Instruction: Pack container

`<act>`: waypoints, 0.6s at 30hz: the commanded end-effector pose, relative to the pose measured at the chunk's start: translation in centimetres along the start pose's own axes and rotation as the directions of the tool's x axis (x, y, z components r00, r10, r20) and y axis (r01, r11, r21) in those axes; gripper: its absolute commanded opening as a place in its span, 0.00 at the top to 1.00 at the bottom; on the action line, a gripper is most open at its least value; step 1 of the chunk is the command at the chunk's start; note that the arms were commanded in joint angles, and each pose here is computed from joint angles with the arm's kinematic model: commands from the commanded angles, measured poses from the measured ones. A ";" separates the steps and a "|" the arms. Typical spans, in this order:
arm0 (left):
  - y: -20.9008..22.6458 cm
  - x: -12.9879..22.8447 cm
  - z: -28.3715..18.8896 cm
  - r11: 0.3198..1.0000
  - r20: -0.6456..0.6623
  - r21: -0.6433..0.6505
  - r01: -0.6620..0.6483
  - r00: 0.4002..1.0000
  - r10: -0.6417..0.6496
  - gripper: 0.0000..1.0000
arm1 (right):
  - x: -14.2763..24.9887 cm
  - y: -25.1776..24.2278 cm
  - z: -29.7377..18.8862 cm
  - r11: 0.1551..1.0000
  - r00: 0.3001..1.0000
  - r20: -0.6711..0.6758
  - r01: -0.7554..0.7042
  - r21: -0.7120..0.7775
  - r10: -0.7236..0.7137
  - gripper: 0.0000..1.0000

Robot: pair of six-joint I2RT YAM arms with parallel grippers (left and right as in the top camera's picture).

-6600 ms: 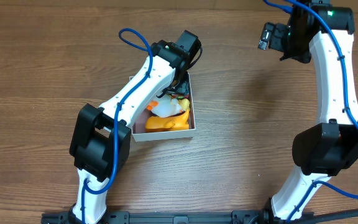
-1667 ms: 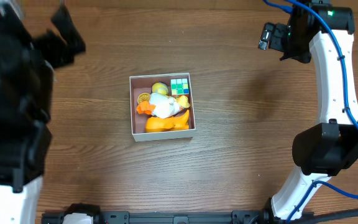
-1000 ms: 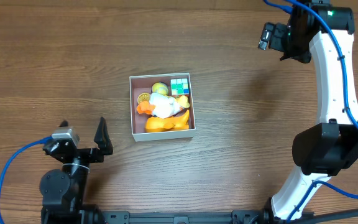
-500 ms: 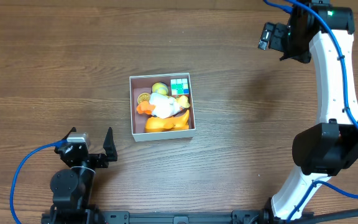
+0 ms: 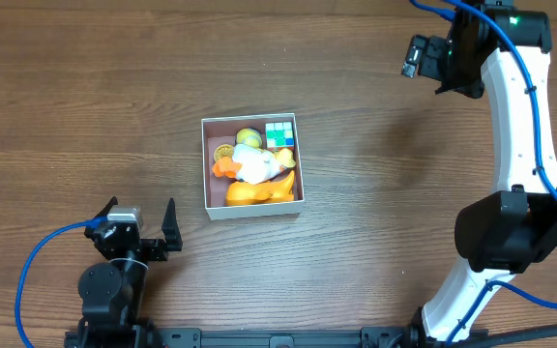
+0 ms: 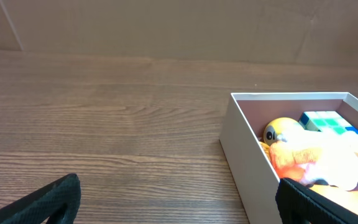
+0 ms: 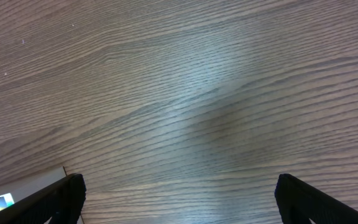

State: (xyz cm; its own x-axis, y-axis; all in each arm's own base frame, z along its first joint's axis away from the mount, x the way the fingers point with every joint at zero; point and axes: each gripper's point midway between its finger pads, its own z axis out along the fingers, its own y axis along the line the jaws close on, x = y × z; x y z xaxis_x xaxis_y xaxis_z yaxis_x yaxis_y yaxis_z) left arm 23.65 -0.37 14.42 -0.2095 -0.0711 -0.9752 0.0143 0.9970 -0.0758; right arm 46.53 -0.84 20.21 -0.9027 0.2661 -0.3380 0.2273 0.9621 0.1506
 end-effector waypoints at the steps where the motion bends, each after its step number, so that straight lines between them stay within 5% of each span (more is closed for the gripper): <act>1: -0.1 -0.2 0.0 1.000 0.012 0.010 -0.026 1.000 0.026 0.00 | -0.7 0.3 -0.8 1.000 1.000 0.029 -0.006 -0.013 0.006 0.00; 12: -0.1 -0.2 0.0 1.000 0.012 0.009 -0.026 1.000 0.026 0.00 | -0.7 0.4 -0.9 1.000 1.000 0.030 -0.003 -0.014 0.003 0.00; 18: -0.1 -0.2 0.0 1.000 0.012 0.009 -0.026 1.000 0.026 0.00 | -0.5 2.6 -6.0 0.998 0.988 0.145 0.061 -0.002 -0.060 0.00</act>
State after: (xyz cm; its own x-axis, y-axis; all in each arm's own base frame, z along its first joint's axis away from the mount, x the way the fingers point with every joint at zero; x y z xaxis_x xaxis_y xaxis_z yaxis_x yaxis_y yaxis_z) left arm 23.65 -0.37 14.42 -0.2095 -0.0711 -0.9752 0.0143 0.9970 -0.0758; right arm 46.47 -0.52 20.42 -0.9033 0.2519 -0.3472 0.2198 0.9669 0.1295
